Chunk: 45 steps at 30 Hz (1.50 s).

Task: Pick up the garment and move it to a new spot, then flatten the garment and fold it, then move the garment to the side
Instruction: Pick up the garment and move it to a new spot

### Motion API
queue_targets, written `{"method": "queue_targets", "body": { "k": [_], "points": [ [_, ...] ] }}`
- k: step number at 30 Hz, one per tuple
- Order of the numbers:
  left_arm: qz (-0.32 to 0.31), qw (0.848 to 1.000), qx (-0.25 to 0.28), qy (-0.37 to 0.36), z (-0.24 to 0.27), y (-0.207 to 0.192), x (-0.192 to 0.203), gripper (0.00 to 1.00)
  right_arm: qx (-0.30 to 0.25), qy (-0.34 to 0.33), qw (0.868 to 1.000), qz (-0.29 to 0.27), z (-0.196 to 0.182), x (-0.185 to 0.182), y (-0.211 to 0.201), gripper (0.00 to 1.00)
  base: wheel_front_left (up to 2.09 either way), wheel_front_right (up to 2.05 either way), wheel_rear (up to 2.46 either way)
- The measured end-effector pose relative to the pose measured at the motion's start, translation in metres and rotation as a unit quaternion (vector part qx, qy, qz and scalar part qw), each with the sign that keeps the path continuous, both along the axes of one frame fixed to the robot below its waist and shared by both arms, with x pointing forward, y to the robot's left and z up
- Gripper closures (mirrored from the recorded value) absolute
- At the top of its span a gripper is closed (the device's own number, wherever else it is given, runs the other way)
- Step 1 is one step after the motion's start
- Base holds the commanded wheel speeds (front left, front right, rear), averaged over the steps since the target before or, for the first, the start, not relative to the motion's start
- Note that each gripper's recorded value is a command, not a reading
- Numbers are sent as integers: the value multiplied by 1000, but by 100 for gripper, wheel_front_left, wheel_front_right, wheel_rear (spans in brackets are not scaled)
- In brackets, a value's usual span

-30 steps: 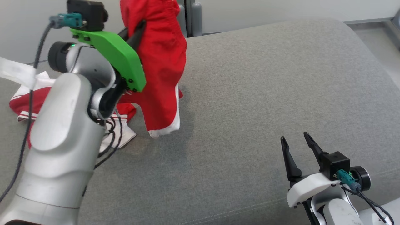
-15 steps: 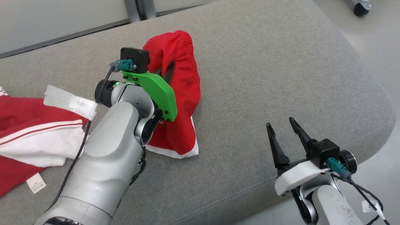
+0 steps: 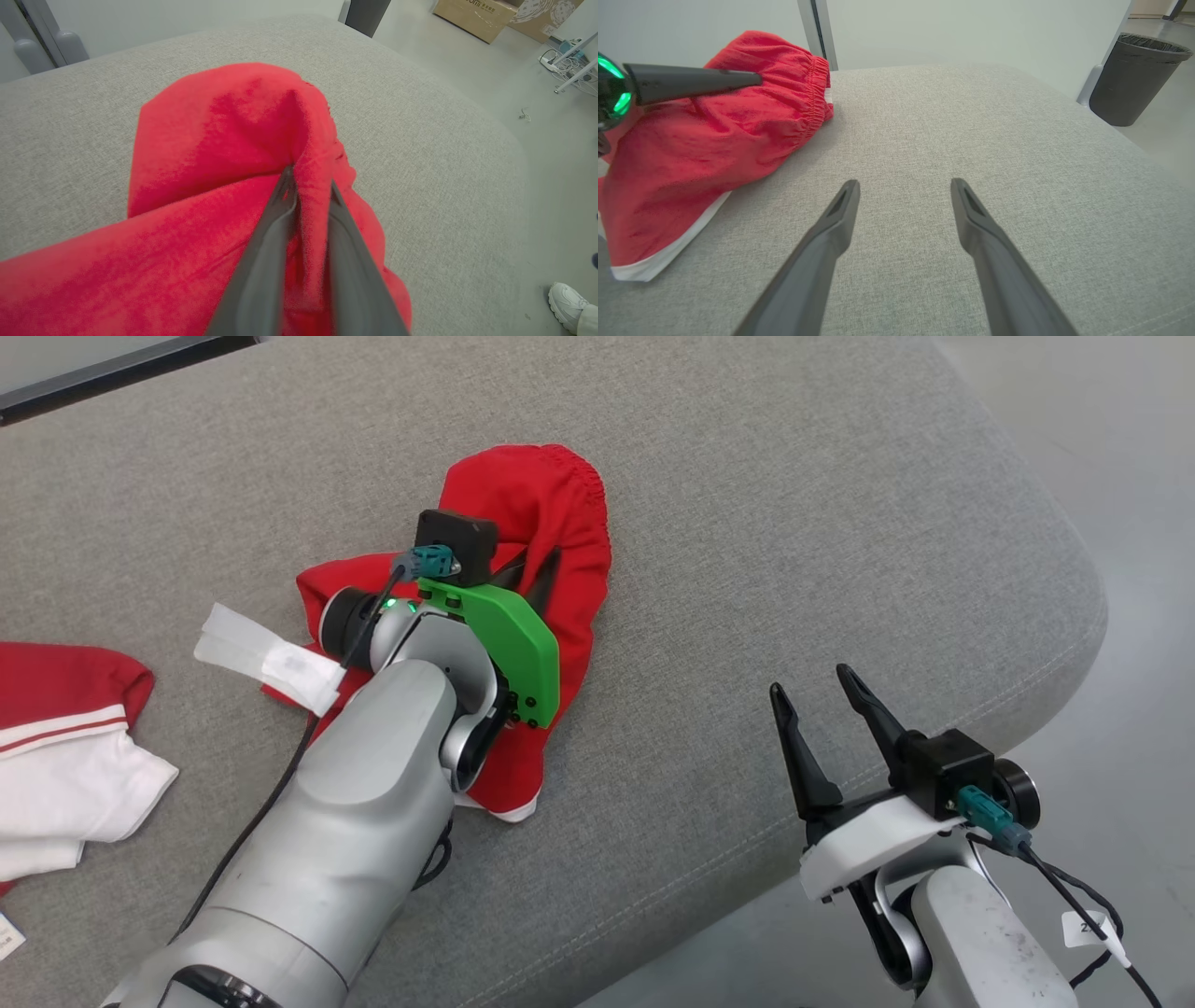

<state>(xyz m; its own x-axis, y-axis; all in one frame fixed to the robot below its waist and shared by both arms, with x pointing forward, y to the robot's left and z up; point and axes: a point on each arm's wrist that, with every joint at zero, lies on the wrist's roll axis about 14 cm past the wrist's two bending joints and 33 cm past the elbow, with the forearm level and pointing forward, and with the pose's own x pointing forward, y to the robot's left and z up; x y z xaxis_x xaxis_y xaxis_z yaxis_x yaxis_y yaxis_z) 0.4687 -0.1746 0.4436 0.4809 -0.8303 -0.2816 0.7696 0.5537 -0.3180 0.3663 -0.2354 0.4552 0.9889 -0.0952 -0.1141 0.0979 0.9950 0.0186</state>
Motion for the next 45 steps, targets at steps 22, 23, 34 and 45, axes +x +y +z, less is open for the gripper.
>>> {"method": "queue_targets", "body": {
  "k": [22, 23, 34, 45],
  "points": [
    [79, 995, -2, -65, 42, 54, -1, 0, -5, -28, 999, 32, 13, 8, 20, 0, 0, 0, 0],
    [93, 994, 5, -64, 39, 65, 1, 0, -4, -31, 999, 38, 14, 9, 24, 0, 0, 0, 0],
    [281, 946, 149, -59, 7, 231, 47, 0, -4, -50, 995, 82, 29, 21, 53, 0, 0, 0, 0],
    [383, 896, 225, -18, -29, 323, 78, 0, -17, -19, 997, 75, 11, 32, 46, 0, 0, 0, 0]
  ]
}}
